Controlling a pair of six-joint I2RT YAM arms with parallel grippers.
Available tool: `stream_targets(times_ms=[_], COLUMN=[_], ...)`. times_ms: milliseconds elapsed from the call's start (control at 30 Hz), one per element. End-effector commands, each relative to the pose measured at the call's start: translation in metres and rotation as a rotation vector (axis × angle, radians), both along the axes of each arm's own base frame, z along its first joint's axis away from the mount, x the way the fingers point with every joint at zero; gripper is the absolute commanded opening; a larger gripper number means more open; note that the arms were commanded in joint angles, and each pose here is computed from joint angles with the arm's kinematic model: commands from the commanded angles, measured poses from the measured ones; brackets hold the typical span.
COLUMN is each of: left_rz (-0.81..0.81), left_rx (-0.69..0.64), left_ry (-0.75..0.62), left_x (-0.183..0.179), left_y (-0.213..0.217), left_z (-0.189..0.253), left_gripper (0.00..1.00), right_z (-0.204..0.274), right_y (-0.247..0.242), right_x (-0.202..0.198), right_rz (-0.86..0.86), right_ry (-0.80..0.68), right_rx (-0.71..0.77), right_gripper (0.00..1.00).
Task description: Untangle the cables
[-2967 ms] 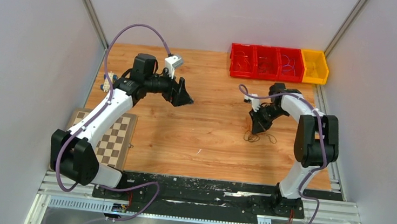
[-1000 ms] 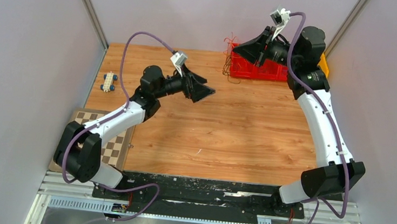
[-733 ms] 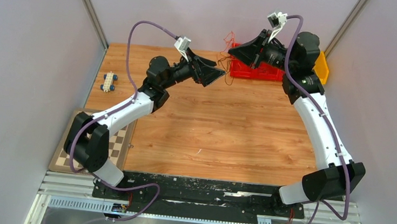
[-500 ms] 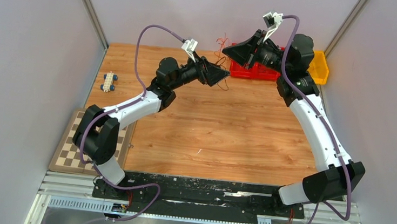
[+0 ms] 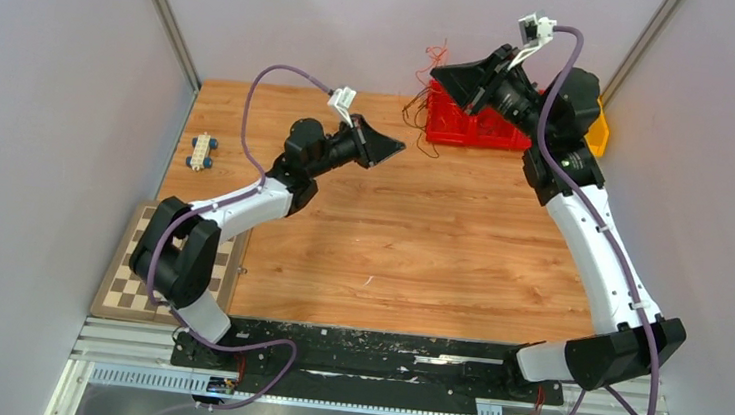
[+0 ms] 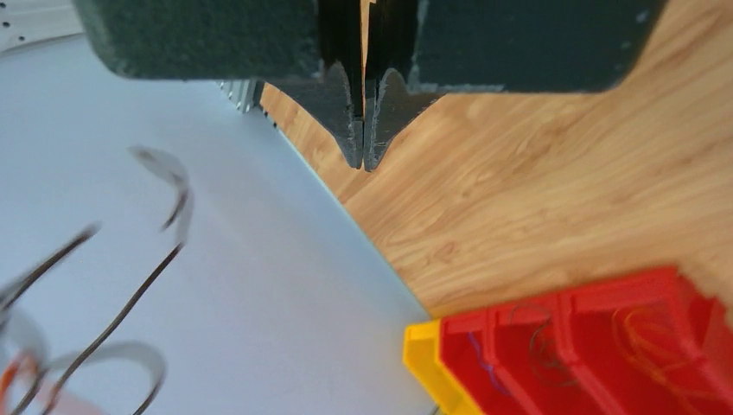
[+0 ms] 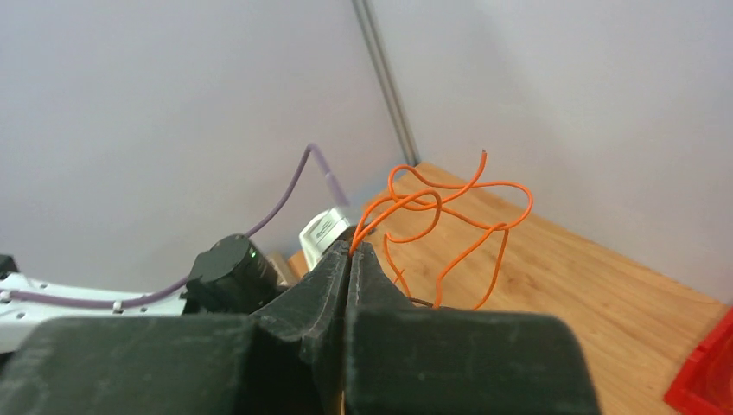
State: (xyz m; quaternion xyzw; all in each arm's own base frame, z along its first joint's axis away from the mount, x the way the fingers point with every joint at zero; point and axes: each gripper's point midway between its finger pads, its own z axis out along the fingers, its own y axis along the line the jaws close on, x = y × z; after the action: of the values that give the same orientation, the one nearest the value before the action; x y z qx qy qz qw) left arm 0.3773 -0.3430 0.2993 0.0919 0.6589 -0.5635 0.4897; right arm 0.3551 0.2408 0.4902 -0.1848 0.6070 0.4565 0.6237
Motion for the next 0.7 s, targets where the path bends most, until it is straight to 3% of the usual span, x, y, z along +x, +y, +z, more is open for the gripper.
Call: stream_targets(times_ms=[0,100,167,233,267,333,500,667], left_rz=[0.029,0.031,-0.018,-0.051,-0.049,-0.039,-0.052,-0.087], left_rx=[0.022,0.064,0.058,0.027,0.013,-0.034,-0.157,-0.218], left_ry=[-0.02,-0.005,-0.076,-0.137,-0.142,-0.15,-0.133,-0.083], left_x=[-0.011,-0.017,-0.027,-0.032,-0.03,-0.024,-0.012,-0.013], left_y=[0.029,0.043,0.041,0.036,0.034,0.027,0.001,-0.026], left_z=[-0.004,-0.027,-0.017,0.008,0.016,0.044,0.104,0.12], left_gripper=[0.0,0.0,0.01,0.37,0.77,0.97,1.0,1.0], right_z=[0.047,0.054,0.052,0.043,0.037,0.031,0.027,0.02], right_y=[-0.029,-0.037,-0.038,-0.036,-0.035,-0.036,-0.037,-0.024], right_x=[0.011,0.019,0.021,0.022,0.024,0.028,0.034,0.028], right_rz=[-0.11,-0.131,-0.129,-0.119,-0.12,-0.134,-0.157,-0.1], right_ry=[-0.128,-0.141,-0.131,-0.102,-0.079,-0.053,-0.026,0.011], right_rx=[0.039,0.042,0.045,0.05,0.056,0.072,0.092,0.101], right_gripper=[0.0,0.0,0.0,0.0,0.0,0.0,0.0,0.0])
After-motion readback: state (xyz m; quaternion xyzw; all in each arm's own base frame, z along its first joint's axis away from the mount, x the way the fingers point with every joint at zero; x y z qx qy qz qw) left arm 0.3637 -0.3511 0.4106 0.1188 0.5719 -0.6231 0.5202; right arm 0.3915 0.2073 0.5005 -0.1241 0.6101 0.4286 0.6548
